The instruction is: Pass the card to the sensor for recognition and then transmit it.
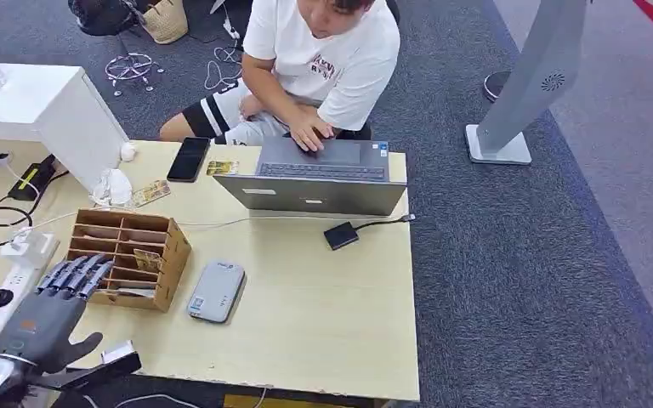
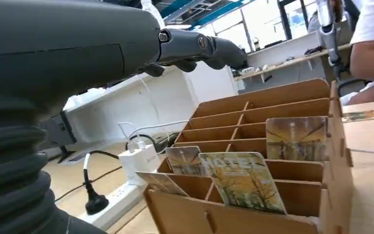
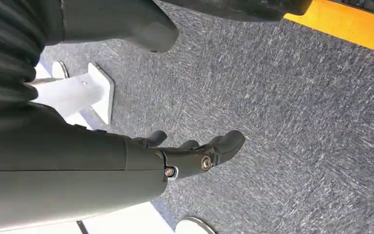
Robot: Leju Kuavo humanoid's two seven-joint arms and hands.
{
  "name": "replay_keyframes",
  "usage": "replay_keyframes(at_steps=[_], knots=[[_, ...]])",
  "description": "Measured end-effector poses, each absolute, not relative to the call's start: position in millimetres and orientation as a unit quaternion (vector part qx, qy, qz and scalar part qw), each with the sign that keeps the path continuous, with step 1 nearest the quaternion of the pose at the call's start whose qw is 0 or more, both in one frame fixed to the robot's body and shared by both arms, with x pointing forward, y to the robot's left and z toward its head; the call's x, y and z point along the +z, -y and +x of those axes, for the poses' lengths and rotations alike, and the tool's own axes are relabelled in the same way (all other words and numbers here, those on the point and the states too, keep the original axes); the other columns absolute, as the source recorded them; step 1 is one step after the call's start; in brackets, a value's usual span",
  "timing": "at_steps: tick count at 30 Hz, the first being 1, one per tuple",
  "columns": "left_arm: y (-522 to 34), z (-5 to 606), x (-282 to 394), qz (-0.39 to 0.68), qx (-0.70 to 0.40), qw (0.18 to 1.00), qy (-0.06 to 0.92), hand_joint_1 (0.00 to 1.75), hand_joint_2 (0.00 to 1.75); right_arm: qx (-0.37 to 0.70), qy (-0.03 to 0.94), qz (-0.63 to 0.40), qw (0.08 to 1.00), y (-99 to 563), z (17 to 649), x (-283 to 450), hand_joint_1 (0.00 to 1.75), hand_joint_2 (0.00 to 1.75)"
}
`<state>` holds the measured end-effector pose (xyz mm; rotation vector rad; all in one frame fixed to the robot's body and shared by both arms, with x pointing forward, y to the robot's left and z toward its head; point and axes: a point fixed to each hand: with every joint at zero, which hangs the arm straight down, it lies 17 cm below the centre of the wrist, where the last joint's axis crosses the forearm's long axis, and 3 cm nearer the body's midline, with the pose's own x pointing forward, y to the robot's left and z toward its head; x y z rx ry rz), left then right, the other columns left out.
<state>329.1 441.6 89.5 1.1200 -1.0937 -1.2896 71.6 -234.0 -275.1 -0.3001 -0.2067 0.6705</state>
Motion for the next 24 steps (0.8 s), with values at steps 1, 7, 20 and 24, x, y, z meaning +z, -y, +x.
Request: replay_keyframes(at_steps=[1,7,20,24], knots=[[-444,330,89,0.47,-0.539,0.53,0.455,0.0,1.75,0.328,0.101,-0.146,0.928,234,71,-275,0.0,1.75],[-455,333,85,0.475,-0.536,0.537,0.446,0.0,1.75,0.331,0.102,-0.146,0.927,233,72,-275,0.0,1.75],[-465,332,72,0.473,-0.538,0.55,0.428,0.0,1.75,0.338,0.103,-0.146,0.924,233,73,-275,0.0,1.75],[-465,335,70,0.476,-0.539,0.548,0.426,0.0,1.75,0.342,0.104,-0.145,0.923,232,74,-275,0.0,1.75]])
